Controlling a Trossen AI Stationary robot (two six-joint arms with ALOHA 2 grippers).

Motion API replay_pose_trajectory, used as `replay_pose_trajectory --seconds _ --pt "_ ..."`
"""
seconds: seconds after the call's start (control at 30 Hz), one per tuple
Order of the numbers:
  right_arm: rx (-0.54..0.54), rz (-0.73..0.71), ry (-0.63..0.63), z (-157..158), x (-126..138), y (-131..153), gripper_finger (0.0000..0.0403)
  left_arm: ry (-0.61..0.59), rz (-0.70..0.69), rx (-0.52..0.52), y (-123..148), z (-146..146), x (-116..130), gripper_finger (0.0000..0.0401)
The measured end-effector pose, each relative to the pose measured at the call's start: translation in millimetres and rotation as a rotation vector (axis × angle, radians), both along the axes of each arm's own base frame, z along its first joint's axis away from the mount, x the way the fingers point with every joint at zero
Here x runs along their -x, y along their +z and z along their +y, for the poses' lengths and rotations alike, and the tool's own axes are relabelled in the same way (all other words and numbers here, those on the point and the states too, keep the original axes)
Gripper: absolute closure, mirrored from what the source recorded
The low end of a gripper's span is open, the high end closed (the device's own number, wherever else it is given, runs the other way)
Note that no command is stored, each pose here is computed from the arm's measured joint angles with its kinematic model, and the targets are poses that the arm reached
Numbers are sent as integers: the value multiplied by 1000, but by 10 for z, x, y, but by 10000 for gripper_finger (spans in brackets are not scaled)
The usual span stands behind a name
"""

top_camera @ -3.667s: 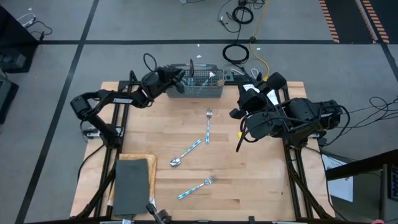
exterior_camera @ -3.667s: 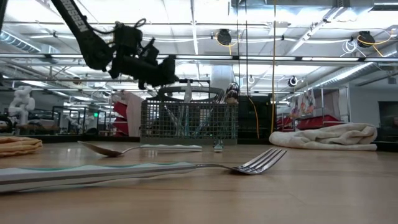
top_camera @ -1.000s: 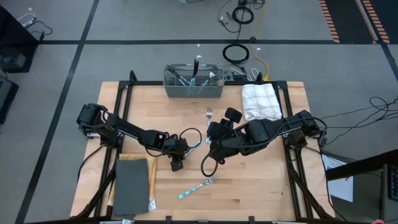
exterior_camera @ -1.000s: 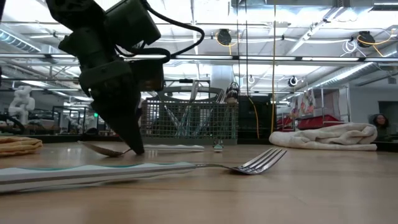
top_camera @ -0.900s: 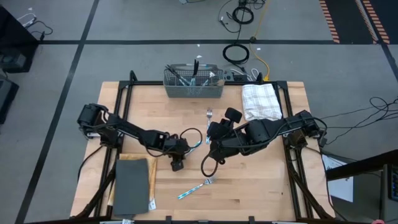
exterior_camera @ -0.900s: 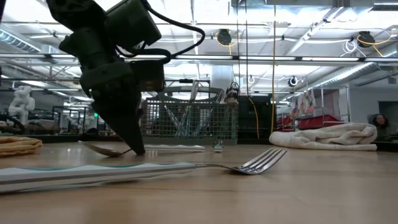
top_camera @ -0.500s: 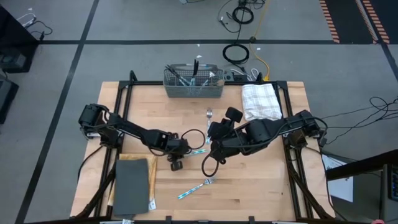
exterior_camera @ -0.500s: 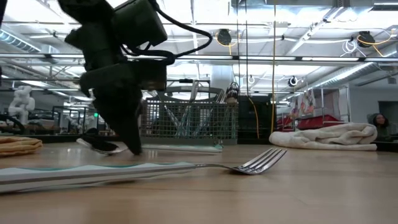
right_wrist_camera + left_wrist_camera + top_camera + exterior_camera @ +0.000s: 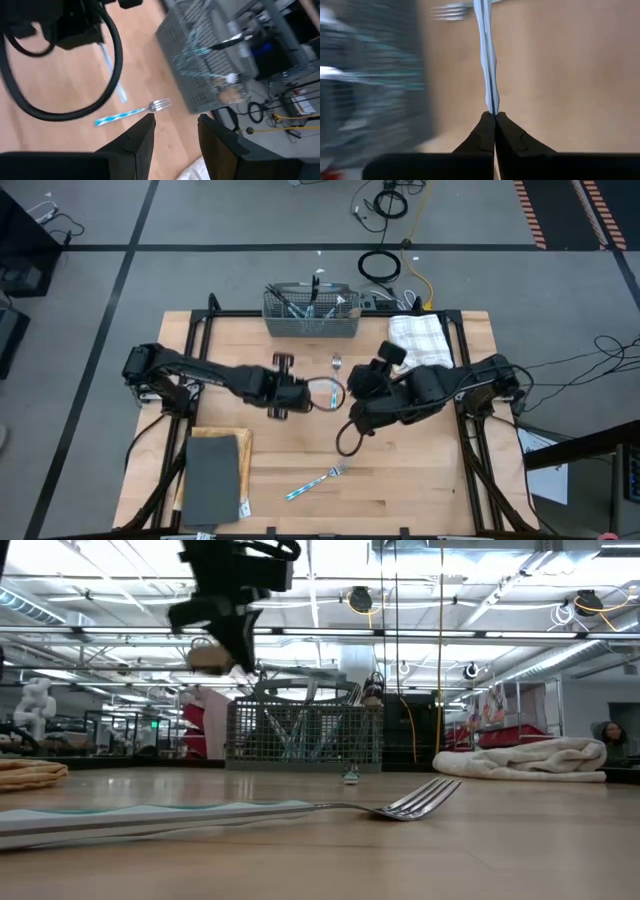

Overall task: Sort silverware
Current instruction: Put the blue spoon into the gray silverware rack

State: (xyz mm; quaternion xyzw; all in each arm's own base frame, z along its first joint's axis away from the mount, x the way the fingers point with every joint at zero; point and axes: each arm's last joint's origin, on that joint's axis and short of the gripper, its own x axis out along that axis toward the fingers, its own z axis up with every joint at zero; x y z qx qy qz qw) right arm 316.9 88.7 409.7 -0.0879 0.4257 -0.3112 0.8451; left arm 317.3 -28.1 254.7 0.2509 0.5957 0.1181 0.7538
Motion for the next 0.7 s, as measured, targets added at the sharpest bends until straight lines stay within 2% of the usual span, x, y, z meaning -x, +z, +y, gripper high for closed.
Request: replay_pose_trajectory --seconds 0.13,0.37,0.53,0.6,0.7 --pt "-6 -101 -41 -70 193 199 261 -29 55 -235 271 307 -53 400" --pt "-78 -231 -69 -117 503 451 261 -59 127 -630 726 1045 -241 400" --pt "-89 -253 -53 -104 596 512 261 -84 153 -843 1014 1576 -316 400" --pt "-85 -249 -48 -105 599 514 261 -141 139 -905 1089 1716 -350 400" --pt "-73 -236 -33 -106 599 514 261 -322 175 -995 1153 1858 -375 400"
